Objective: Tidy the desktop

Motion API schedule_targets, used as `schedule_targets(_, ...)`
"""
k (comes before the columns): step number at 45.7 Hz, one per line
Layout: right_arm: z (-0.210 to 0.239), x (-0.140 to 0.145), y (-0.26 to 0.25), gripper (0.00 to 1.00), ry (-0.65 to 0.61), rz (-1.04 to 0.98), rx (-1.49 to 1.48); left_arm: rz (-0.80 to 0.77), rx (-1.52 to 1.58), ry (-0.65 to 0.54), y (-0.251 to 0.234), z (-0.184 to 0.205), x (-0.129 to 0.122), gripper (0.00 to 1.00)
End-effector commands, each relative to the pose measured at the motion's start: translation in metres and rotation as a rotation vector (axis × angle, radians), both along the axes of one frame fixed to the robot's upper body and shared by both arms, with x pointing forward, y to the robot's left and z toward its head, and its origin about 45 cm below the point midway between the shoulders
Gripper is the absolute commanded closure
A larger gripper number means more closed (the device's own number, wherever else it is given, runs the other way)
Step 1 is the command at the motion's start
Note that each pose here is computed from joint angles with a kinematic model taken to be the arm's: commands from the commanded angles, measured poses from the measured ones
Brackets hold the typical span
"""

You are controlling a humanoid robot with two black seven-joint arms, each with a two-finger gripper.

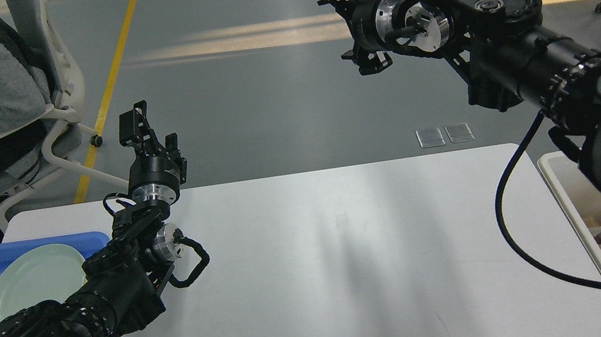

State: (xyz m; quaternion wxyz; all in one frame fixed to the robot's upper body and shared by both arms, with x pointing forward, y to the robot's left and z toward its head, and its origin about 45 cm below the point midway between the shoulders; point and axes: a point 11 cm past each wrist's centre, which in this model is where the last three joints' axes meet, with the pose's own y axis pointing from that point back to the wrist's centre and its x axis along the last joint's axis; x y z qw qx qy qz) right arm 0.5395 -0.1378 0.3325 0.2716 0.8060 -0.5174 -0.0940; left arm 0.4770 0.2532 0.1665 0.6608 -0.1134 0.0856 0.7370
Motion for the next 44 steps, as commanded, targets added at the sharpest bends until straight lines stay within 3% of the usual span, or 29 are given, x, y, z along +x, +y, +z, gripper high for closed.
schedule_targets(1, -0.025, -0.008, 0.012, 0.00, 0.074, -0.032, 0.167, 0.000, 0.000, 0.000, 0.000, 0.000, 0.000, 0.02)
schedule_targets(17, -0.084, -0.024, 0.006, 0.00, 0.215, -0.158, 0.440, 0.000, 0.000, 0.000, 0.000, 0.000, 0.000, 0.02)
schedule_targets(33, -0.084, -0.014, -0.006, 0.00, -0.017, -0.309, 0.709, 0.000, 0.000, -0.001, 0.000, 0.001, 0.000, 0.02)
schedule_targets(44, -0.089, -0.014, -0.017, 0.00, -0.008, -0.421, 0.840, 0.000, 0.000, 0.000, 0.000, 0.000, 0.000, 0.02)
